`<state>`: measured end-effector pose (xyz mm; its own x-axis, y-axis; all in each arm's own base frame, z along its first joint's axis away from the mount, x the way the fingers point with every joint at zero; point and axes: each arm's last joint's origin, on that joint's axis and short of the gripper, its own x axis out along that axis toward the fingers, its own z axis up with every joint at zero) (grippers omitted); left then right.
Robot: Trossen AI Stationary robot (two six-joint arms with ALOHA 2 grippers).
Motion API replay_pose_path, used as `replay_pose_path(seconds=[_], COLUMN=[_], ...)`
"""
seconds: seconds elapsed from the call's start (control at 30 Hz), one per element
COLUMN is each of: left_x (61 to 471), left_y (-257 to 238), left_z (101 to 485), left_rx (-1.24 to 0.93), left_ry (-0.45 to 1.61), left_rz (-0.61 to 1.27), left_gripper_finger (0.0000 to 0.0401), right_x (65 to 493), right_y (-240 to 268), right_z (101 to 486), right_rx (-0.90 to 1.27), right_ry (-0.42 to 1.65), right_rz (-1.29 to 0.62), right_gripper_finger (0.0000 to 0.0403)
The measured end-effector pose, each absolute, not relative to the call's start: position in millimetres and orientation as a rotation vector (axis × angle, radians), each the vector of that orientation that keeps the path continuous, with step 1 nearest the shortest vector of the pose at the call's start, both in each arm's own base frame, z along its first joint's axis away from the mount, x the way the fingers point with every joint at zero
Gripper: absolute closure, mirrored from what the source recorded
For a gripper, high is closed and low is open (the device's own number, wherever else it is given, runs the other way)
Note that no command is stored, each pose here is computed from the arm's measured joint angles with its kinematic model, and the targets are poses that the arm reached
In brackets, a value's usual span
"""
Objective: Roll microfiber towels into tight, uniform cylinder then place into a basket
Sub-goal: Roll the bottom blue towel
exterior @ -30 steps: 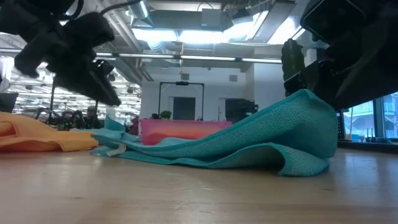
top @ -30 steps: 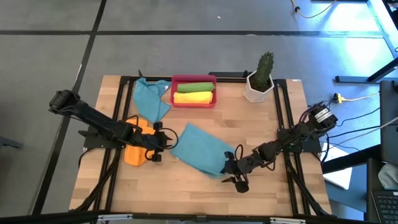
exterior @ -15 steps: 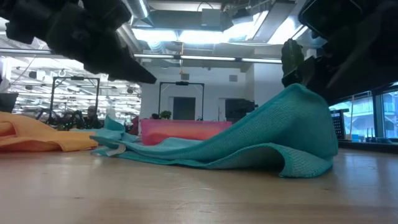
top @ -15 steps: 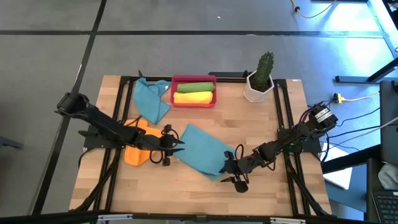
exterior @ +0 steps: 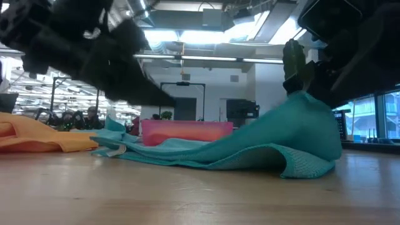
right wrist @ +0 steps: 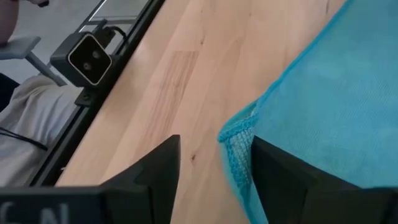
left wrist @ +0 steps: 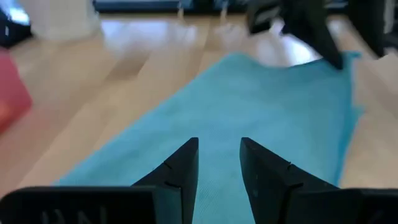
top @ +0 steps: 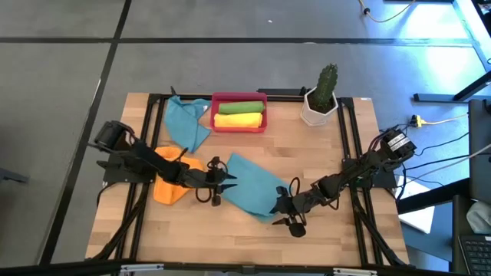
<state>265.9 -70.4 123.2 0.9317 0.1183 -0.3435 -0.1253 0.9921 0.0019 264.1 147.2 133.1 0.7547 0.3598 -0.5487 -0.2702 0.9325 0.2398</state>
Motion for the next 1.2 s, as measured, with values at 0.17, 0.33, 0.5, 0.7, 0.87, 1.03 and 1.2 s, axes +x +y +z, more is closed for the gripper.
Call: replay_pose_path(seconds=[0.17,0.33,0.5,0.7,0.87,1.03,1.2], left_x=[269,270,269,269,269,269,268], left_y=[-61,-58,-58,-55,-50,-49,-49], left_z=[110,109,108,107,106,104,102], left_rx=[-0.064,-0.072,-0.065,-0.059,-0.102,-0.101,-0.096], left_ry=[0.396,0.402,0.414,0.422,0.429,0.448,0.467], left_rz=[0.170,0.162,0.176,0.208,0.237,0.244,0.246], left_gripper_finger=[0.0295,0.0295,0.0295,0.0295,0.0295,0.0295,0.0295], right_x=[264,265,271,275,288,306,324], right_y=[147,148,159,187,201,207,218], right_z=[132,133,146,165,159,152,152], right_rx=[0.152,0.130,0.151,0.123,0.025,-0.102,-0.194], right_ry=[0.638,0.628,0.603,0.535,0.573,0.719,0.787], right_rz=[0.340,0.349,0.429,0.506,0.432,0.276,0.271], right_gripper_finger=[0.0150,0.0098,0.0094,0.0111,0.0133,0.0180,0.0269])
